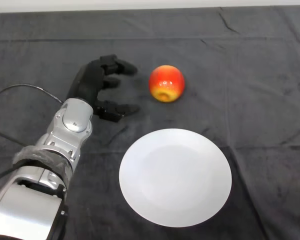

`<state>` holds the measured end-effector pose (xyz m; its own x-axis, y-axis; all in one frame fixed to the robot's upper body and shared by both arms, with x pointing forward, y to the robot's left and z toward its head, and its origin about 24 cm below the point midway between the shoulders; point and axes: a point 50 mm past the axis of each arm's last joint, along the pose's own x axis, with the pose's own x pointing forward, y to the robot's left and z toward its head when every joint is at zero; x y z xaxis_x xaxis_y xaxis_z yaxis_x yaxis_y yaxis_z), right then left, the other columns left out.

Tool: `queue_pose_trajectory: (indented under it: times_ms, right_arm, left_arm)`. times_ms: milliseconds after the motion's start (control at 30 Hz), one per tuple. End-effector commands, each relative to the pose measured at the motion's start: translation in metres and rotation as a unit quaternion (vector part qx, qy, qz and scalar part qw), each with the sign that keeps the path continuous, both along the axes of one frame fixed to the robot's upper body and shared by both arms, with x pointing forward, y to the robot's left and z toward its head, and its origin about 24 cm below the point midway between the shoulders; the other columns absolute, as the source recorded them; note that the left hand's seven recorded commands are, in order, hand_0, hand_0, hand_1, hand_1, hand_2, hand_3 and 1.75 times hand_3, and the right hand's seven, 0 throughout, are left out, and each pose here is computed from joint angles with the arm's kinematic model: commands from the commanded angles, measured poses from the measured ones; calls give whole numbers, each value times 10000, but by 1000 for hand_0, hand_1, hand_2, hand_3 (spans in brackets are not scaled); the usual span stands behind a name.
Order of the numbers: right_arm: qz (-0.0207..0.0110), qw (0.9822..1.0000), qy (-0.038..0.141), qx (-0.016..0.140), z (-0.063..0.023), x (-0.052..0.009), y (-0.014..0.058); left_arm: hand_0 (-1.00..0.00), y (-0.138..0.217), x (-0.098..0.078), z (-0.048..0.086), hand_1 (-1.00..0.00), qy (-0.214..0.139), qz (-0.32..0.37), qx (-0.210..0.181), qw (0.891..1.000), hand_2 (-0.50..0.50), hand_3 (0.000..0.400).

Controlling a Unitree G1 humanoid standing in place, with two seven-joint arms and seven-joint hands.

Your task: Move the apple to the plate

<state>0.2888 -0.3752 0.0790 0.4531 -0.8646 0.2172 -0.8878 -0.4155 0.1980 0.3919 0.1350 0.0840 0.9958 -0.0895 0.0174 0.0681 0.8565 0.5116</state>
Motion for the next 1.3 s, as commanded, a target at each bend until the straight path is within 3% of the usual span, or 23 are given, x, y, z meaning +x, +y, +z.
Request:
queue_pose_trajectory:
  times_ms: [33, 500, 1300]
  right_arm:
    - [-153, 9998, -82, -83, 63, -60, -102]
    - [-154, 9998, -83, -82, 63, -60, -102]
    - [-154, 9998, -84, -81, 63, -60, -102]
  left_arm:
    - [0, -50, 36, 68, 0, -70, -24, 146, 9999, 0, 0]
    - [0, -437, 15, 21, 0, 255, -439, 28, 9987, 0, 0]
    - [0, -804, -5, 66, 0, 690, -1328, 247, 9884, 0, 0]
